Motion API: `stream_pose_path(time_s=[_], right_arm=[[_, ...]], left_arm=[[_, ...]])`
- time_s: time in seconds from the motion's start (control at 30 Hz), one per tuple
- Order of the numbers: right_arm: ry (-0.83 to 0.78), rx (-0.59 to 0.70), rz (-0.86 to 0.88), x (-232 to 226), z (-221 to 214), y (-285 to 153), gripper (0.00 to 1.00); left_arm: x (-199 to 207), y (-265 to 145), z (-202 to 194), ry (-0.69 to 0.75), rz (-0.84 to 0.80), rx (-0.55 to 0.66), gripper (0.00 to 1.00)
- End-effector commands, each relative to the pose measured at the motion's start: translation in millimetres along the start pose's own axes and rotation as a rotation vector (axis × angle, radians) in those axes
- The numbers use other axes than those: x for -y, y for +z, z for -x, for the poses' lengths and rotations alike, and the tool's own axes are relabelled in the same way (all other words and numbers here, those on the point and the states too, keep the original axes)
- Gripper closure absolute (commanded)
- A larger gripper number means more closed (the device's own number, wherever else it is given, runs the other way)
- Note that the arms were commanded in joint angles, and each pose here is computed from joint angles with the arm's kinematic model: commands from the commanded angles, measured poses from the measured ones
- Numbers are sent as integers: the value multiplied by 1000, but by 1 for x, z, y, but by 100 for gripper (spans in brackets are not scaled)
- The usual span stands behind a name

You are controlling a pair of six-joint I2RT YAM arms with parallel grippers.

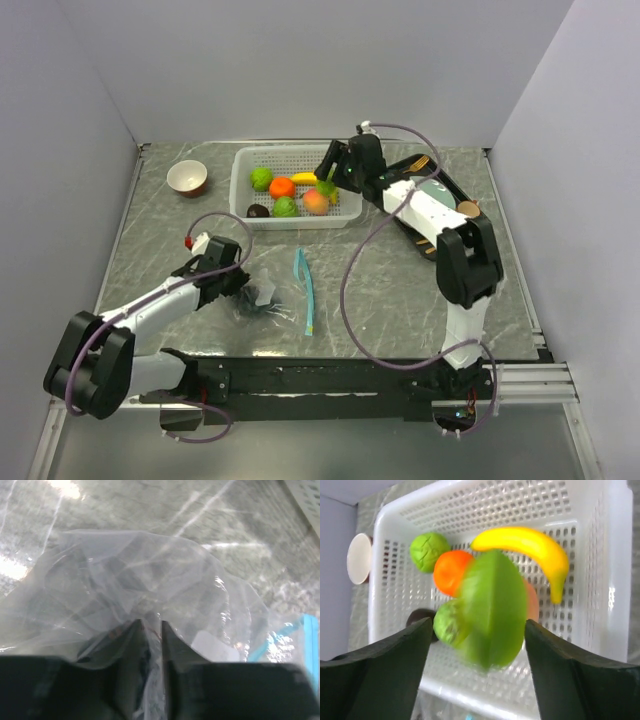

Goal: Open the zip-top bag and remove the fake food

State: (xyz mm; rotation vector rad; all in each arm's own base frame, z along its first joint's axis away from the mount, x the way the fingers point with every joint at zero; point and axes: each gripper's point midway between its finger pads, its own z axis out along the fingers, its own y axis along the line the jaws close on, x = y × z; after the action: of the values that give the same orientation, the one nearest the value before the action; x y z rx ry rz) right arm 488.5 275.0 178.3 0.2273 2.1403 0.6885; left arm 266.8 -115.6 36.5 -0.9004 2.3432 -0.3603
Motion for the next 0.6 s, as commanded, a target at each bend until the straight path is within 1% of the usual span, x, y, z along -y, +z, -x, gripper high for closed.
stream_pose_path(time_s=[0.0, 0.03, 0.13, 0.2, 0.23, 0.27, 0.3, 0.33, 0.37, 0.4, 0.43, 0.47, 0.5, 0.57], right_arm=[[-85, -26, 17, -18, 16, -3, 13], [-89, -24, 19, -20, 18, -5, 10], [-91, -20, 12, -20, 20, -22, 10], [-68, -45, -9, -12, 9, -40, 12], [-53, -59, 1, -11, 2, -48, 14], [-24, -73, 16, -4, -15, -61, 18], [-8, -90, 35, -5, -27, -69, 26], [21, -122, 66, -9, -45, -77, 31], [33, -151, 64, 2, -70, -87, 37], [47, -170, 75, 4, -84, -92, 49], [70, -213, 115, -3, -105, -99, 53], [81, -238, 130, 4, -127, -105, 57], [91, -257, 148, 3, -140, -108, 59], [83, -308, 206, -6, -172, -117, 59]], left_arm=[[27, -19, 16, 30, -75, 17, 65], [32, -25, 22, 29, -92, 34, 56], [28, -37, 28, 30, -79, 54, 45], [22, -43, 30, 10, -65, 70, 43], [16, -49, 30, -12, -57, 76, 44], [13, -52, 30, -22, -59, 84, 46], [11, -55, 30, -34, -64, 89, 48], [6, -59, 29, -56, -68, 92, 52], [4, -61, 27, -65, -72, 91, 55], [4, -62, 26, -72, -79, 90, 57], [2, -63, 23, -85, -87, 83, 62], [1, -63, 20, -92, -90, 74, 64], [-3, -61, 15, -94, -89, 58, 68], [-8, -60, 10, -120, -79, 48, 73]])
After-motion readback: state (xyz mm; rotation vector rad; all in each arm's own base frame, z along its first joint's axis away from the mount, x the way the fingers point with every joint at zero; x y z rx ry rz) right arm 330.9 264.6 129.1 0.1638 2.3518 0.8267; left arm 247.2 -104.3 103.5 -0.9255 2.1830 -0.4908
